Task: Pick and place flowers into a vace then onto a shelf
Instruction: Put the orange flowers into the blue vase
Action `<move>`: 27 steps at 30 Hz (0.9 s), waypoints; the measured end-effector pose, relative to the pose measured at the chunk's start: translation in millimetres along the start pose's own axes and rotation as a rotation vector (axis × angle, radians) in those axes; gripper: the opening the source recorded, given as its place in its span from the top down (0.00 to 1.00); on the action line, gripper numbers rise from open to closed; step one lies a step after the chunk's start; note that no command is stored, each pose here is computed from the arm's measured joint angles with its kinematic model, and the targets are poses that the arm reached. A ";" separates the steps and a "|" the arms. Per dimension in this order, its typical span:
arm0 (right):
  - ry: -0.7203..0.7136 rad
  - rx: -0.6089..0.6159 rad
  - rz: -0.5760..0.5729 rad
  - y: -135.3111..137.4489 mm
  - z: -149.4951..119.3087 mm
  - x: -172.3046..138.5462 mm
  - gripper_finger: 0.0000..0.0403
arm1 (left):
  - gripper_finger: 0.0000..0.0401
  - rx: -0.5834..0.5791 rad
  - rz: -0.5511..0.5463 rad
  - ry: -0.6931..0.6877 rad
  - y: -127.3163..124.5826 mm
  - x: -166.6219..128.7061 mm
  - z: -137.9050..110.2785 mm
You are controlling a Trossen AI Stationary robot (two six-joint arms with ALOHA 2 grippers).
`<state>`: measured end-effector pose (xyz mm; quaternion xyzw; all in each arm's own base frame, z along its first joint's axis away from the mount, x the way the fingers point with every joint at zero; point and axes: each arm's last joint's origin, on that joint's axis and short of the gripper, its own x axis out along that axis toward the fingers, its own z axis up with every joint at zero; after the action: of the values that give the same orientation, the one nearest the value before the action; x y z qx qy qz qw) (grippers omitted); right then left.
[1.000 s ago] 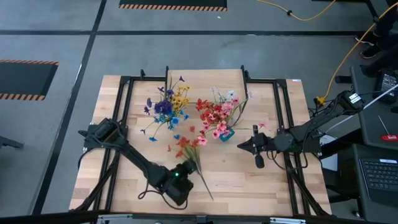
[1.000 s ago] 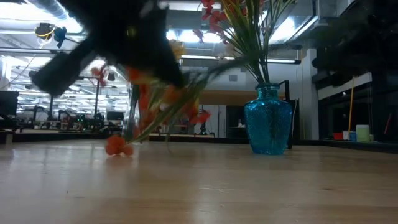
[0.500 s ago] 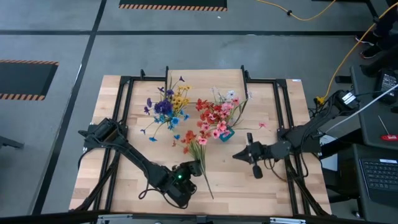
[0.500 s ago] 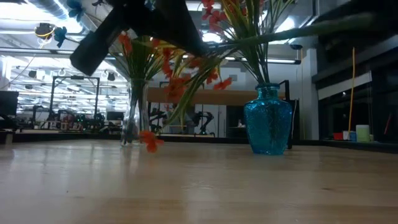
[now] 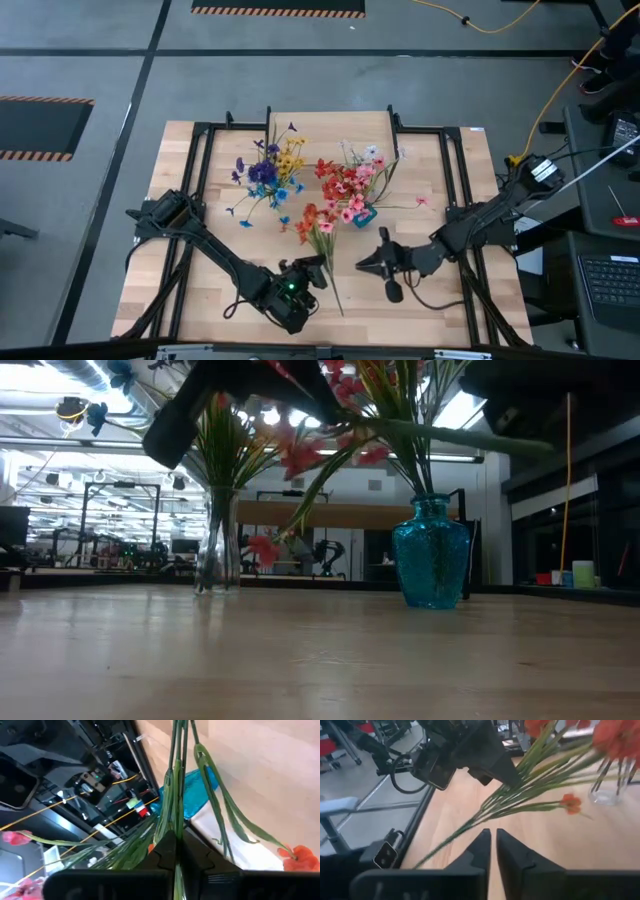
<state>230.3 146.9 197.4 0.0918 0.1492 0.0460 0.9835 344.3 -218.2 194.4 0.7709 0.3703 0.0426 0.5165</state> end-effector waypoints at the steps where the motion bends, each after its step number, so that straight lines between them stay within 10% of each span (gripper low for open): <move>1: 0.004 0.014 -0.001 1.4 -0.3 2.7 0.89 | 0.99 0.003 0.005 0.001 0.8 0.0 0.2; 13: 0.035 0.251 -0.108 -15.3 -8.4 35.1 0.54 | 0.99 0.088 0.000 0.019 2.8 7.9 -3.1; 27: 0.072 0.224 -0.052 -19.7 0.9 68.2 0.46 | 0.99 0.082 -0.021 0.045 4.3 21.9 -9.8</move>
<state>296.7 135.5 174.9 0.1954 0.1911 0.0067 0.9619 358.0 -198.0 195.5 0.7863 0.3914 0.0390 0.4764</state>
